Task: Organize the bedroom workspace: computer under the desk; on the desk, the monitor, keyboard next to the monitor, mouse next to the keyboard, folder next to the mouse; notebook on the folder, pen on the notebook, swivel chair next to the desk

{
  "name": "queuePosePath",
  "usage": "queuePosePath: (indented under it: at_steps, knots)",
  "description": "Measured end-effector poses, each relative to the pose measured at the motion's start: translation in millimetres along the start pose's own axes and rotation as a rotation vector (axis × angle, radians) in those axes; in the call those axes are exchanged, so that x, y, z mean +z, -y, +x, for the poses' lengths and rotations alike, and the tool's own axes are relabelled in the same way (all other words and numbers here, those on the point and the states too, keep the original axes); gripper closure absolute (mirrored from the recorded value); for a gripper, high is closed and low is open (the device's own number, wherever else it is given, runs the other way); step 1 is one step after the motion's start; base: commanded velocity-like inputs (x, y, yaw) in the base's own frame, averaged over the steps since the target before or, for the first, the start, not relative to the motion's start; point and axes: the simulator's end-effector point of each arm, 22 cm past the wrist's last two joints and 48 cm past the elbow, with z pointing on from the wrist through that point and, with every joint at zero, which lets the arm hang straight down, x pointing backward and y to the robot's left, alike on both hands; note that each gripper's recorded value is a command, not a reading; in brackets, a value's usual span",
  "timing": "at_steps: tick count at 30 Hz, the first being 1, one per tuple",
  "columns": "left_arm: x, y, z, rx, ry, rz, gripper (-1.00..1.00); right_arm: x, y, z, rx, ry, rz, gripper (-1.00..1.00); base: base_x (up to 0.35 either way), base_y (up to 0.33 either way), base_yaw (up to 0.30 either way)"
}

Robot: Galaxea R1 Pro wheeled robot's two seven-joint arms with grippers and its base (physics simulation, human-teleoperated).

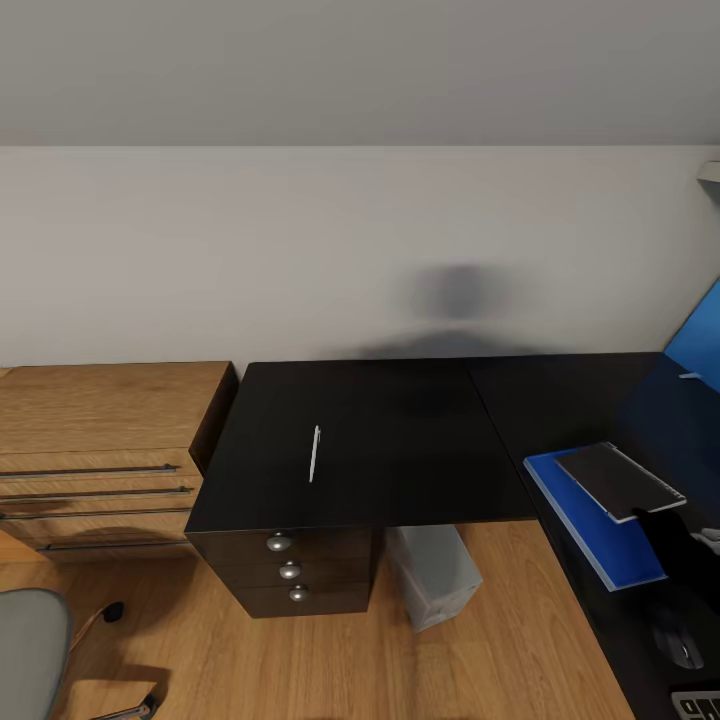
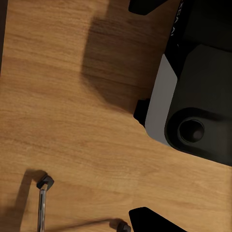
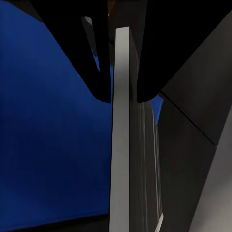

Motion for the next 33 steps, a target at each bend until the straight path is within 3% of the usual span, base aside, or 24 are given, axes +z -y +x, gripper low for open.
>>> queuePosePath:
  at_steps: [33]
  knots:
    - [-0.2, 0.8, 0.0, 0.000, 0.000, 0.002, -1.00, 1.1, -2.0, 10.1, -0.007, -0.026, -0.004, 1.00, 0.023, 0.000, 0.000]
